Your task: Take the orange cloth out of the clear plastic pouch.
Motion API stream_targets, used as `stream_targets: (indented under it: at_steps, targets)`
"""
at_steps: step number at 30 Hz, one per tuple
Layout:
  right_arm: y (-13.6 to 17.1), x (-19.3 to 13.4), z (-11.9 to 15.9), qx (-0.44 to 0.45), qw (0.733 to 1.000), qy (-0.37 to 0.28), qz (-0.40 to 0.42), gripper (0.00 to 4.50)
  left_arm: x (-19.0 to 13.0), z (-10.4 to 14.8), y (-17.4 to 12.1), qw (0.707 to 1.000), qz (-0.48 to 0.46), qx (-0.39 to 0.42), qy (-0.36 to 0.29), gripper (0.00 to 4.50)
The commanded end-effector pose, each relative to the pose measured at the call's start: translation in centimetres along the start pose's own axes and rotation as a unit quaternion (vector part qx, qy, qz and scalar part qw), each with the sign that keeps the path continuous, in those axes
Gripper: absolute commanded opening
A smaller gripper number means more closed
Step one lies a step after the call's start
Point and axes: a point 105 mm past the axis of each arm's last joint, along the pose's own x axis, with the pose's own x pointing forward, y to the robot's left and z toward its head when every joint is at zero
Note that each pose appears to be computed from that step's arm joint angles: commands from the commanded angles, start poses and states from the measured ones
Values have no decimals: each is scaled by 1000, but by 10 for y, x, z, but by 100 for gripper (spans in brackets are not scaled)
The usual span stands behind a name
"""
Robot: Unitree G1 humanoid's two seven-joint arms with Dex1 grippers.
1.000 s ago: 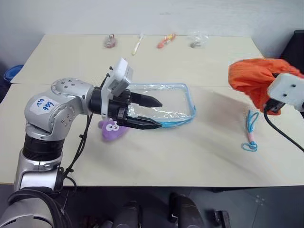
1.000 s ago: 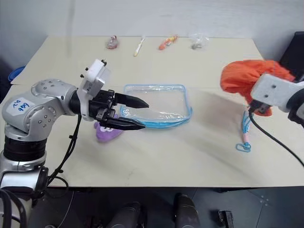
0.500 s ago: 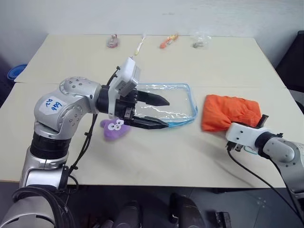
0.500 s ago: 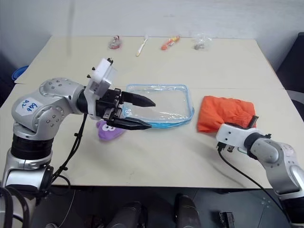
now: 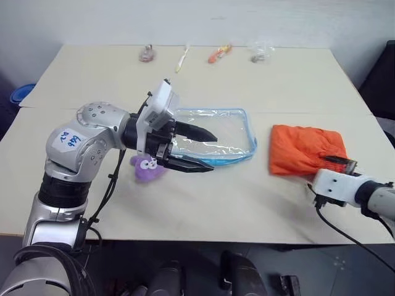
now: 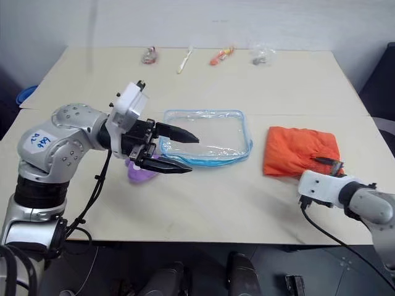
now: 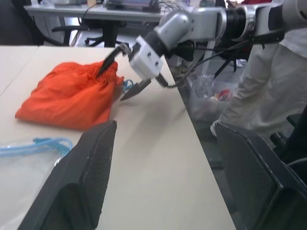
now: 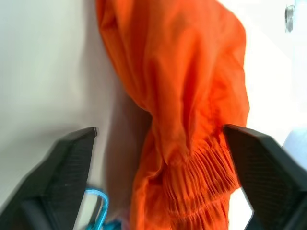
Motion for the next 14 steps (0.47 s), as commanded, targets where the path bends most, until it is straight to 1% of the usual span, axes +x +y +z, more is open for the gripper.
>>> stream_targets:
  at_steps: [1, 3, 4, 6, 8, 11, 14]
  targets:
    - [-19, -38, 9, 142, 989, -23, -12, 446, -9, 5, 6, 1000, 9, 23, -1, 345]
    - [-22, -67, 8, 243, 969, -39, 4, 446, -15, 5, 10, 1000, 14, 25, -1, 345]
    - [-23, -76, 7, 269, 962, -44, 8, 446, -16, 4, 11, 1000, 15, 25, 0, 345]
    - [-23, -99, -3, 339, 940, -41, 11, 446, -21, 5, 15, 1000, 19, 24, -3, 345]
    - [-19, -117, -8, 387, 921, -41, 21, 446, -25, 6, 18, 999, 22, 23, -4, 345]
    - [-12, -130, -11, 419, 907, -33, 31, 446, -32, 3, 22, 999, 30, 23, 3, 345]
    - [-9, -129, -17, 433, 901, -19, 22, 446, -32, 1, 23, 999, 33, 28, 8, 345]
